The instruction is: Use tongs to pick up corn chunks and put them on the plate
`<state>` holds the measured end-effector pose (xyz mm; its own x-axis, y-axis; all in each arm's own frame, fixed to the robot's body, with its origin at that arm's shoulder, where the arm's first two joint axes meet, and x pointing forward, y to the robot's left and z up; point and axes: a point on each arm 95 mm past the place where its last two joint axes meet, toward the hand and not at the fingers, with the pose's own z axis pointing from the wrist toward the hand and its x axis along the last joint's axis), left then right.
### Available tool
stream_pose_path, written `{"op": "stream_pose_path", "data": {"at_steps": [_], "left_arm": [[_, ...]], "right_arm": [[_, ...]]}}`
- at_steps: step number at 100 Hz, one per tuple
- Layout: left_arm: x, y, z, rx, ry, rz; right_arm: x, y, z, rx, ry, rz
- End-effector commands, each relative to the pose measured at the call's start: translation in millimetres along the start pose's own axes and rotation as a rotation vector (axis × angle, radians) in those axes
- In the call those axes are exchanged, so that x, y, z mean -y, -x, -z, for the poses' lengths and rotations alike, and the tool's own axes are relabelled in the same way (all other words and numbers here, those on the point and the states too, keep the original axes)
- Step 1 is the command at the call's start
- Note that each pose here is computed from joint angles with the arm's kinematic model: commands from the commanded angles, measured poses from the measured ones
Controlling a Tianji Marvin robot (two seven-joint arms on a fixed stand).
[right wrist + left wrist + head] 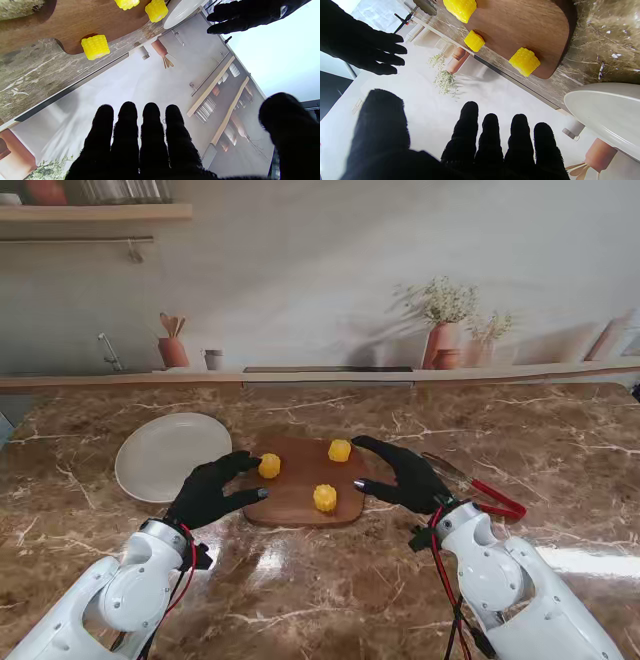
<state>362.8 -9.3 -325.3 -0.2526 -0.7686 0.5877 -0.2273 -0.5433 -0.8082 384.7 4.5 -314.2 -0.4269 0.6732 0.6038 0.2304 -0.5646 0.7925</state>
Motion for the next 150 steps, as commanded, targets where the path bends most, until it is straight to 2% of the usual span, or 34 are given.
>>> {"op": "stream_pose_path", "data": {"at_steps": [1, 22, 38, 60, 79, 95, 109, 125, 137, 150], "left_arm": [[-2.7, -1.6, 0.1, -0.004, 0.003, 0.003], [-2.0, -2.1, 0.3, -0.001, 0.011, -0.003], [1.1, -2.8, 0.1, -0.001, 0.018, -0.009], [6.6, -5.0, -3.6, -0.009, 0.011, -0.017], [10.7, -5.0, -6.9, -0.016, 0.017, -0.025], [12.2, -5.1, -8.1, -0.016, 0.005, -0.026], [10.3, -4.1, -7.3, -0.009, 0.012, -0.022], [8.3, -2.8, -8.5, -0.007, 0.025, -0.018], [8.4, -3.3, -9.6, -0.008, 0.029, -0.017], [9.8, -3.7, -10.4, -0.003, 0.043, -0.022]], "right_arm": [[3.8, 0.3, 2.3, 0.008, -0.016, -0.003], [1.5, 3.8, 3.0, 0.030, -0.029, 0.024], [-11.9, 9.3, 0.0, 0.102, -0.033, 0.109], [-45.9, 26.8, -8.9, 0.231, -0.042, 0.353], [-73.7, 45.0, -18.8, 0.339, -0.112, 0.582], [-88.3, 71.7, -31.1, 0.418, -0.209, 0.734], [-92.2, 98.7, -42.9, 0.463, -0.312, 0.786], [-89.0, 125.0, -55.8, 0.472, -0.413, 0.801], [-83.6, 138.1, -63.3, 0.474, -0.454, 0.804], [-74.7, 146.7, -71.2, 0.476, -0.465, 0.806]]}}
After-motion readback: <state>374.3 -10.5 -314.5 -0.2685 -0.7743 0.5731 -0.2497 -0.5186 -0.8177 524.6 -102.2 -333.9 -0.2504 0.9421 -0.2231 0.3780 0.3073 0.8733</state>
